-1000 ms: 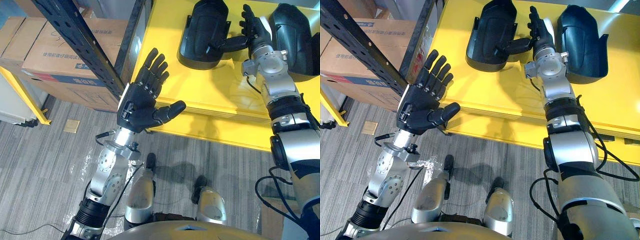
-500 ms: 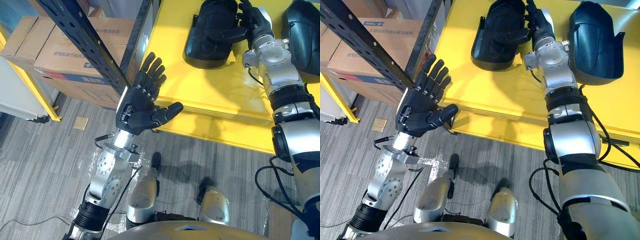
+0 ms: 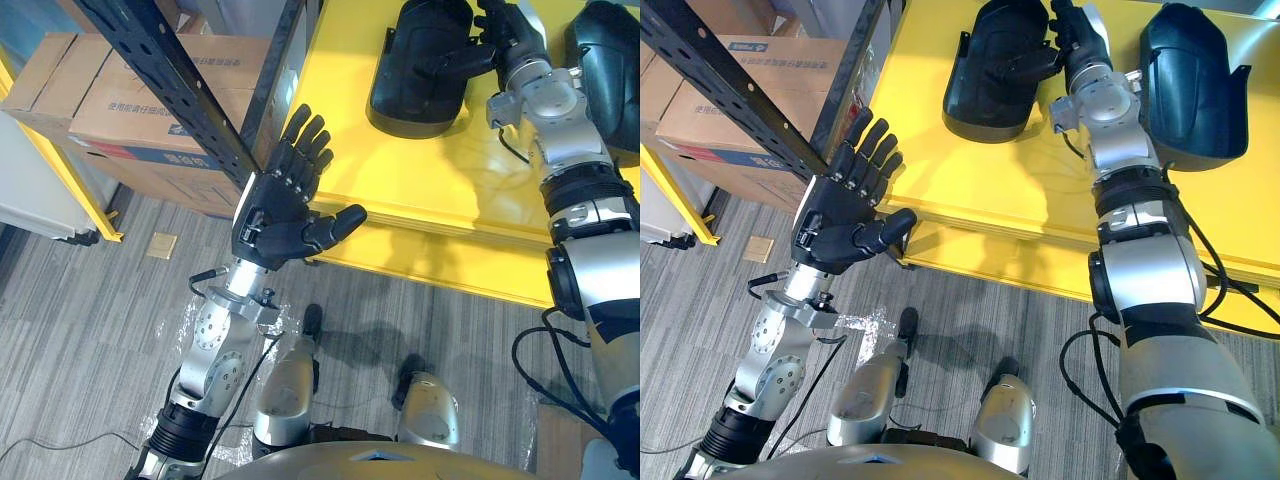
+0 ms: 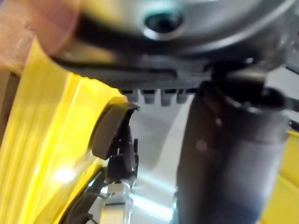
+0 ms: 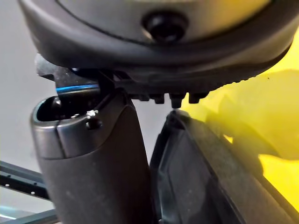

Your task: Walk over and take three plastic housings, then place them on the shelf

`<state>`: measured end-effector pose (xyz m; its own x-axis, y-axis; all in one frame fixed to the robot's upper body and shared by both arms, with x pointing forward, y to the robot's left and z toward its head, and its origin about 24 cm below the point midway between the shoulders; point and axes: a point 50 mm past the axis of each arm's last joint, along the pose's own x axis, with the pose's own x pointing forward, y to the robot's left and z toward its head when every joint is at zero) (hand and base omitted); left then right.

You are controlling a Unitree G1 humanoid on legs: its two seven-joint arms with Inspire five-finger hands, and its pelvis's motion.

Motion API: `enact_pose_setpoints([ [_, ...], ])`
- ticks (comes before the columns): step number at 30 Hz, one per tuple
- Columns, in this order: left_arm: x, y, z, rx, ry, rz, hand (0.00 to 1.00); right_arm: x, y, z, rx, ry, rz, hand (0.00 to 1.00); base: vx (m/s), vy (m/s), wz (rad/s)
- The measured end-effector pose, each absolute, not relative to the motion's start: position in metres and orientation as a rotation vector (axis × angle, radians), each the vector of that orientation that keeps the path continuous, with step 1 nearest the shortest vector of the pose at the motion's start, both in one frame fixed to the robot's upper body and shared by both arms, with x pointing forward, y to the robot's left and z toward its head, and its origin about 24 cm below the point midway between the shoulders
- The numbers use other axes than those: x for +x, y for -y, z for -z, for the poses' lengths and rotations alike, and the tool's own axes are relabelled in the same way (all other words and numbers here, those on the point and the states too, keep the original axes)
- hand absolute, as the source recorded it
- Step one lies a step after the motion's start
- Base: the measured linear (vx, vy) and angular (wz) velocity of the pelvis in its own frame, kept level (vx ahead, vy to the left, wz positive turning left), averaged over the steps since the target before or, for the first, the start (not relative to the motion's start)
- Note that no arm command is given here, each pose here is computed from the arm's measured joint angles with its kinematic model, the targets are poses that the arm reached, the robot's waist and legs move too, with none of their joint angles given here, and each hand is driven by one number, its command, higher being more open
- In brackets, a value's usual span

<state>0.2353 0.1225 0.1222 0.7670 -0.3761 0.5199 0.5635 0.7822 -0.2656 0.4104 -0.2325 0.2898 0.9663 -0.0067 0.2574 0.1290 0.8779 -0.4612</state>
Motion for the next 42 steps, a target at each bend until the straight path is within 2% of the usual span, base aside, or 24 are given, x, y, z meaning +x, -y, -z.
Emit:
enact_pose_setpoints([
  [7, 0.235, -0.122, -0.122, -0.426, 0.466, 0.537, 1.00, 0.411, 0.230, -0.289, -0.573, 0.254, 0.060, 1.00, 0.00, -0.010, -0.01],
  [11, 0.233, -0.123, -0.119, -0.428, 0.460, 0.542, 1.00, 0.408, 0.234, -0.297, -0.591, 0.330, 0.121, 1.00, 0.00, 0.000, 0.00],
  [18, 0.224, -0.131, -0.110, -0.431, 0.441, 0.518, 1.00, 0.365, 0.234, -0.327, -0.589, 0.688, 0.142, 1.00, 0.04, -0.002, -0.09],
  [20, 0.223, -0.134, -0.112, -0.424, 0.455, 0.516, 1.00, 0.351, 0.233, -0.310, -0.587, 0.728, 0.118, 1.00, 0.09, 0.001, -0.23],
  [25, 0.213, -0.143, -0.127, -0.399, 0.545, 0.541, 1.00, 0.322, 0.245, -0.236, -0.494, 0.629, 0.116, 1.00, 0.08, 0.000, -0.24],
  [30, 0.210, -0.146, -0.132, -0.379, 0.578, 0.575, 1.00, 0.285, 0.247, -0.189, -0.354, 0.595, 0.172, 1.00, -0.01, 0.014, -0.35],
  [36, 0.193, -0.143, -0.114, -0.397, 0.482, 0.703, 1.00, 0.236, 0.243, -0.144, -0.245, 0.580, 0.295, 1.00, -0.02, -0.006, -0.18],
  [42, 0.178, -0.148, -0.098, -0.415, 0.380, 0.863, 1.00, 0.212, 0.245, -0.106, -0.259, 0.461, 0.456, 1.00, -0.03, -0.006, -0.10],
])
